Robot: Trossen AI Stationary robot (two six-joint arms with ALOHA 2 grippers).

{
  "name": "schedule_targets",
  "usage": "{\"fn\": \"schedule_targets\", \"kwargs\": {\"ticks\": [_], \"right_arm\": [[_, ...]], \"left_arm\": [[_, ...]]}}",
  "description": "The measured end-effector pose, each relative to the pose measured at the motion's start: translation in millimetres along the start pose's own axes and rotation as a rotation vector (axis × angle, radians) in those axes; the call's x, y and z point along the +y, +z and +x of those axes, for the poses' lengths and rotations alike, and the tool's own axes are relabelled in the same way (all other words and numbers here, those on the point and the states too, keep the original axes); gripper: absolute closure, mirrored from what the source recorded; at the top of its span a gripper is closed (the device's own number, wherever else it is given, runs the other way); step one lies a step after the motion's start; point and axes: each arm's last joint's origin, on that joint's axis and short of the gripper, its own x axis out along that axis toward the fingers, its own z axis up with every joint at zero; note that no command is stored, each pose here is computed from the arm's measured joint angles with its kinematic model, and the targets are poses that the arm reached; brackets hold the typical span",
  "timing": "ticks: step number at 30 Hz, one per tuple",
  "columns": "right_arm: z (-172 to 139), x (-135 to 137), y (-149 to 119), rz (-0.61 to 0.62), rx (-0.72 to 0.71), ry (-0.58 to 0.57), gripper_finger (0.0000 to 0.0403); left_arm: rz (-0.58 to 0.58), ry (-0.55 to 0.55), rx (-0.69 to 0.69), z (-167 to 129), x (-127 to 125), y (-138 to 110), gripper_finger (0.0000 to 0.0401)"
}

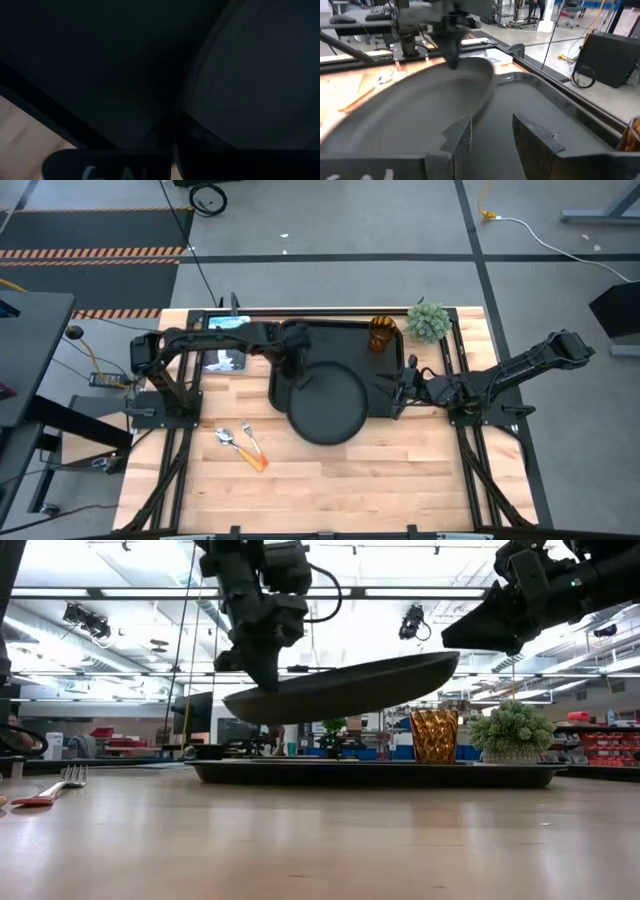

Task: Pick and place plate/cup/fork/spoon on tray
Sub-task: Put the black plate on the black tray

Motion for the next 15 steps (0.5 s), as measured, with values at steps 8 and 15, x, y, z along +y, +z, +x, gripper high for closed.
{"fn": "schedule_targets", "kwargs": {"ticks": [8, 15], "right_arm": [[0, 1, 11, -0.007, -0.092, 0.000, 0.0252], [0, 1, 13, -0.016, -0.111, 0.008, 0.0252]], "left_arm": [[-0.052, 0.012, -0.129, 0, 36, 29, 0.0388], [-0.053, -0.002, -0.090, 26, 50, 45, 0.0388]]}}
